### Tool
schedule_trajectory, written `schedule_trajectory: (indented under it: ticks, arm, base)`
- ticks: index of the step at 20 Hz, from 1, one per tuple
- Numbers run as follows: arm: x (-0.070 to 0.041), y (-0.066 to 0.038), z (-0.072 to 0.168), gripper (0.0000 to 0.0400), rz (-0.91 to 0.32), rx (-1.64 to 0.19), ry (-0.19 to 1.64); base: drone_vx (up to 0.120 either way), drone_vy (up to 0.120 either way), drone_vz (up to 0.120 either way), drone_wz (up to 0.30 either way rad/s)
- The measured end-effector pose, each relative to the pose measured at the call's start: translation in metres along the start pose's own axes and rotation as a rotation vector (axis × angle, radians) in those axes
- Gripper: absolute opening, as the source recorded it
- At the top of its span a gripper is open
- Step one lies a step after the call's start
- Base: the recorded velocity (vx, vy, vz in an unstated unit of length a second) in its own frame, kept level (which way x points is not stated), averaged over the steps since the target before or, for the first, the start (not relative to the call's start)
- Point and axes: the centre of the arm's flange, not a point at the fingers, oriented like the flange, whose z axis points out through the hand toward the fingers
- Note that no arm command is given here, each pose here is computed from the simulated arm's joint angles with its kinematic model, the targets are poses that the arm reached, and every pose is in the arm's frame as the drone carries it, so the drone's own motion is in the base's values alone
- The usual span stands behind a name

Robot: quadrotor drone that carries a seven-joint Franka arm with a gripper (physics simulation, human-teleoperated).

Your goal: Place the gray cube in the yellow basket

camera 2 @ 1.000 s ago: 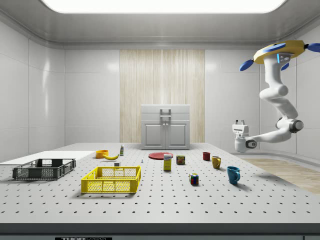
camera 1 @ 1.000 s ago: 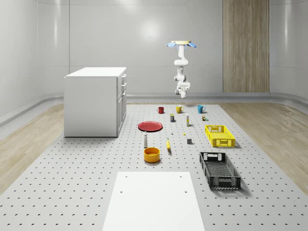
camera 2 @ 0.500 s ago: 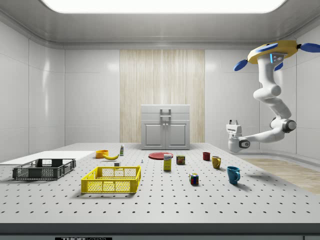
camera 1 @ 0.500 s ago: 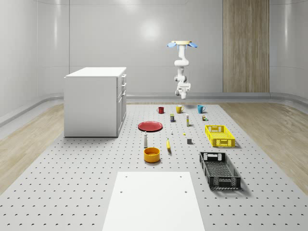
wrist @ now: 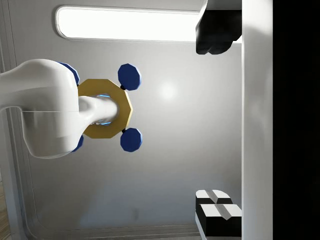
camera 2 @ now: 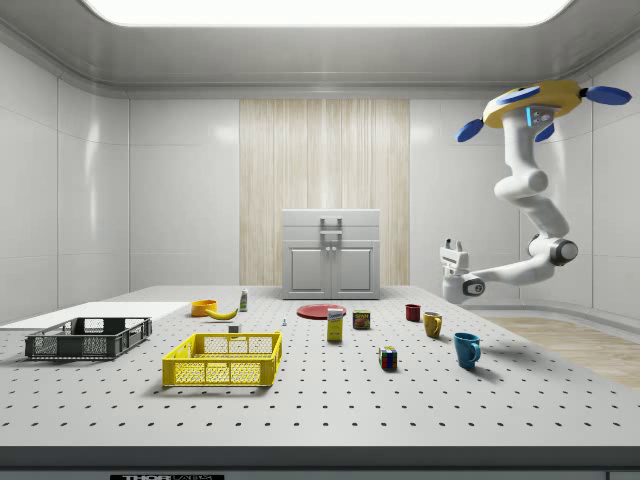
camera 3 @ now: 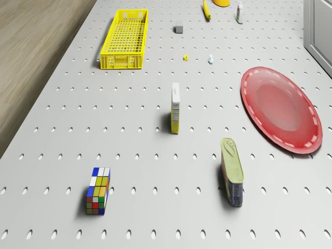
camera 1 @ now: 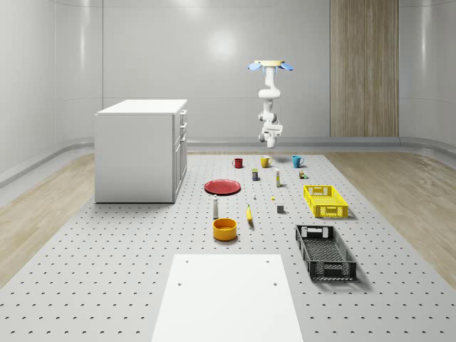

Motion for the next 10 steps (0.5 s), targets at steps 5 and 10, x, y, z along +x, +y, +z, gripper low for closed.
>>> schedule_trajectory:
  ticks: [5, 10]
  arm:
    - [-0.012, -0.012, 0.002, 0.0400, -0.003, -0.119, 0.124]
    - [-0.037, -0.036, 0.015, 0.0400, -0.010, -0.386, 0.394]
  base:
    - [0.120, 0.000, 0.000, 0.000]
    - [0.120, 0.000, 0.000, 0.000]
